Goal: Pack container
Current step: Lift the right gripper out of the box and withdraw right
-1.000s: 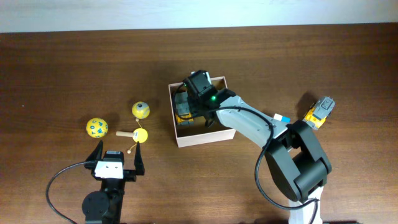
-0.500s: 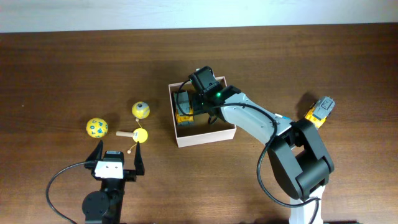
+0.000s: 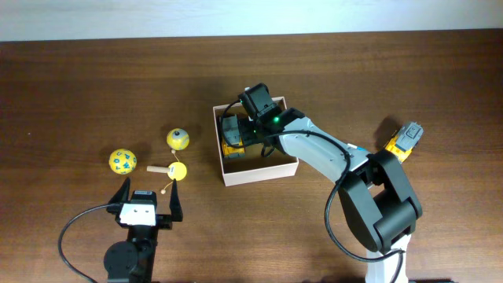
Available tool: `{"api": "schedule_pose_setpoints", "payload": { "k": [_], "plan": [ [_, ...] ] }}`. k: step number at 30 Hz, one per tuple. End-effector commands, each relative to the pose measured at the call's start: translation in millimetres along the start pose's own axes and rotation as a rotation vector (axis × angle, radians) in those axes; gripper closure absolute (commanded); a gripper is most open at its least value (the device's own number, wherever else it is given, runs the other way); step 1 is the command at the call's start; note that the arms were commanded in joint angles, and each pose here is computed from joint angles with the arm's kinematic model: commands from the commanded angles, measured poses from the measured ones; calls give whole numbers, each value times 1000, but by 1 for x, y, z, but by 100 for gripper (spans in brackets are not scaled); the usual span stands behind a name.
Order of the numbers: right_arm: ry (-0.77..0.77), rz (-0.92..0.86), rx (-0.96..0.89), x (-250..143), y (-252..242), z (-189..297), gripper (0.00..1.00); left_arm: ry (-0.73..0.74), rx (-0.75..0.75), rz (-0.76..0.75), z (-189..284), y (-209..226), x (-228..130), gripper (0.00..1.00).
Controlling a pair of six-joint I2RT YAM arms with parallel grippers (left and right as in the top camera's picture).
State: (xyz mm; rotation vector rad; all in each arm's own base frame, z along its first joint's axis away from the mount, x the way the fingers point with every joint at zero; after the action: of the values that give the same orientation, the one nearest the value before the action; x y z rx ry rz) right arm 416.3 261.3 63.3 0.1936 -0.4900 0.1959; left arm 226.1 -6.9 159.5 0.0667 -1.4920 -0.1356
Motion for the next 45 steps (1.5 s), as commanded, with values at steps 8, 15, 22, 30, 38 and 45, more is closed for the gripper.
{"api": "schedule_pose_setpoints", "payload": {
  "k": [8, 15, 22, 30, 38, 45],
  "plan": [
    [31, 46, 52, -8, 8, -6, 45, -2, 0, -5, 0, 0, -1, 1],
    [31, 58, 58, -8, 8, -6, 45, -2, 0, -5, 0, 0, -1, 1],
    [-7, 58, -47, 1, -13, -6, 42, -2, 0, -5, 0, 0, -1, 1],
    [-29, 76, -54, 26, -11, 16, 41, -2, 0, -5, 0, 0, -1, 1],
    [-60, 68, -146, 50, -23, 44, 38, -2, 0, -5, 0, 0, -1, 1],
    [15, 41, -183, 36, -41, 44, 38, -2, 0, -5, 0, 0, -1, 1]
  ]
}}
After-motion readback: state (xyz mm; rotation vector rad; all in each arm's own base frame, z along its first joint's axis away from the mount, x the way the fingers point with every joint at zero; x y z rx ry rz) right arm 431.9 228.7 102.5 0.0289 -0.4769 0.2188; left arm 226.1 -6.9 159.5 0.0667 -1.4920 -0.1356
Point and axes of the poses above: each gripper's point midway between its finger pads, its own z axis back along the fingers, its own y axis along the line the jaws close on, x = y × z, the point moved 2 cm from there along z, back along the fingers, and after that the axes turned 3 degrees about -z, right-handed, at the moved point
